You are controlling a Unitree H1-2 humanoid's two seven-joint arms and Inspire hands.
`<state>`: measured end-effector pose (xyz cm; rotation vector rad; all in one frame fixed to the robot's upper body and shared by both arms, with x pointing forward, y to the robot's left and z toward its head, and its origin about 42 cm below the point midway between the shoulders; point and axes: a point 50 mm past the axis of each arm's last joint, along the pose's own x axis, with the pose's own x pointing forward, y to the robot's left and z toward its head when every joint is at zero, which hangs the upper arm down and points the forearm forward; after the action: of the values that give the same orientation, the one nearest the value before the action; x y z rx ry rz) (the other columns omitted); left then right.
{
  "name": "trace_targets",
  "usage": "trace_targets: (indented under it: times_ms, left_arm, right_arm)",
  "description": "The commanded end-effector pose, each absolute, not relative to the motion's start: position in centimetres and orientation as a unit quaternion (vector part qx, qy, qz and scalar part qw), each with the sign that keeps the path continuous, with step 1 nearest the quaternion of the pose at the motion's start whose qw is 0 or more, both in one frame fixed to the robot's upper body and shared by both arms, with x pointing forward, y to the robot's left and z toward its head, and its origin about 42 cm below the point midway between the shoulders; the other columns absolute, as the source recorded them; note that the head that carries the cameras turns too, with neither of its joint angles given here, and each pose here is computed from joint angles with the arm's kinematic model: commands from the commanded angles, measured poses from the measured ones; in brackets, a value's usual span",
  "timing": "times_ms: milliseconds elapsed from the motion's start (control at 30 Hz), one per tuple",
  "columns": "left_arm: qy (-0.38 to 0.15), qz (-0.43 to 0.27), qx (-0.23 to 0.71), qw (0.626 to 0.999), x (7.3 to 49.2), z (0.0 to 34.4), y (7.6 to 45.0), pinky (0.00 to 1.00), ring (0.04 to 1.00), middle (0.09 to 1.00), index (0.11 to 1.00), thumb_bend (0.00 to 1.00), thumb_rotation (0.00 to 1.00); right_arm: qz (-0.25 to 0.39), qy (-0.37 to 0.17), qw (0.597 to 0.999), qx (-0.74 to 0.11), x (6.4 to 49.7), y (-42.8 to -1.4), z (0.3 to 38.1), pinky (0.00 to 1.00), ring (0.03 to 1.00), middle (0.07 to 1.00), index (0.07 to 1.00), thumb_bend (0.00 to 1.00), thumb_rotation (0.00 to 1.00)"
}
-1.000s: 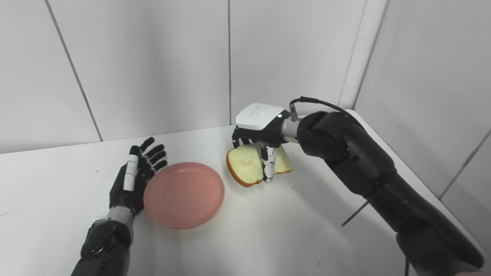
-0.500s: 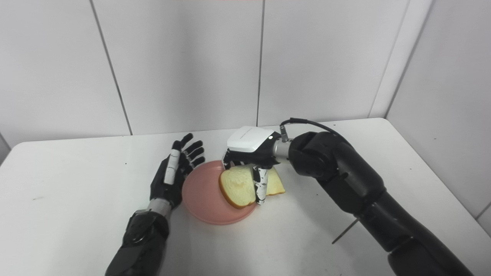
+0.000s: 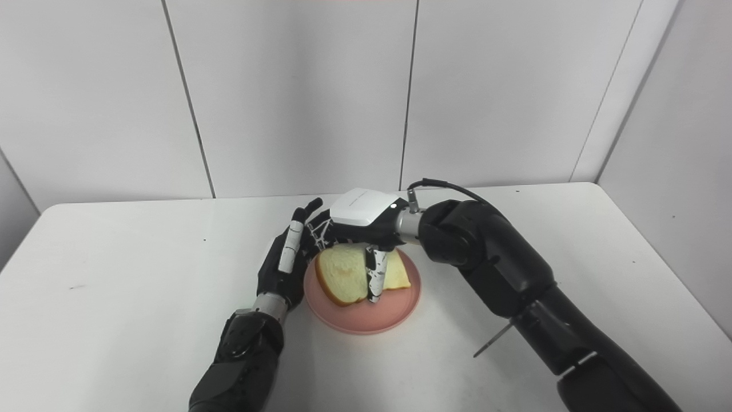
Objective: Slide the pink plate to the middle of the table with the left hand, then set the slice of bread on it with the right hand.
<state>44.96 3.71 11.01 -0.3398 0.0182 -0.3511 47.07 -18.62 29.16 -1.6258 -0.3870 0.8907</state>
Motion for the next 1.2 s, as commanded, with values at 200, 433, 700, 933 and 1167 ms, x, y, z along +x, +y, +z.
trace_targets:
  times_ms: [200,433,700,933,1167]
  left_arm:
    - [0.118,-0.151,-0.175,0.966,40.9,4.7,4.3,0.83,0.843,0.815,0.834,0.83,0.78]
    - [0.119,-0.159,-0.167,0.966,40.9,4.5,4.6,0.8,0.846,0.832,0.849,0.85,0.79]
    - [0.119,-0.161,-0.167,0.965,40.8,4.4,4.8,0.79,0.84,0.821,0.841,0.87,0.79]
    - [0.118,-0.162,-0.158,0.967,40.9,4.4,5.4,0.78,0.839,0.827,0.855,0.89,0.81]
    - [0.118,-0.159,-0.166,0.966,41.0,4.4,5.8,0.79,0.842,0.806,0.867,0.91,0.79]
  right_arm:
    - [0.368,-0.221,0.564,-0.706,47.6,-16.9,31.3,0.32,0.397,0.456,0.522,0.53,0.0]
    - [0.354,-0.216,0.569,-0.71,47.7,-17.2,31.6,0.36,0.437,0.479,0.499,0.53,0.0]
    - [0.34,-0.199,0.551,-0.735,47.4,-17.8,31.6,0.67,0.723,0.734,0.689,0.98,0.22]
    - [0.334,-0.186,0.524,-0.761,46.8,-17.4,32.2,0.98,0.926,0.905,0.812,1.0,0.33]
    - [0.328,-0.182,0.514,-0.772,46.2,-17.0,33.1,1.0,0.979,0.956,0.894,1.0,0.36]
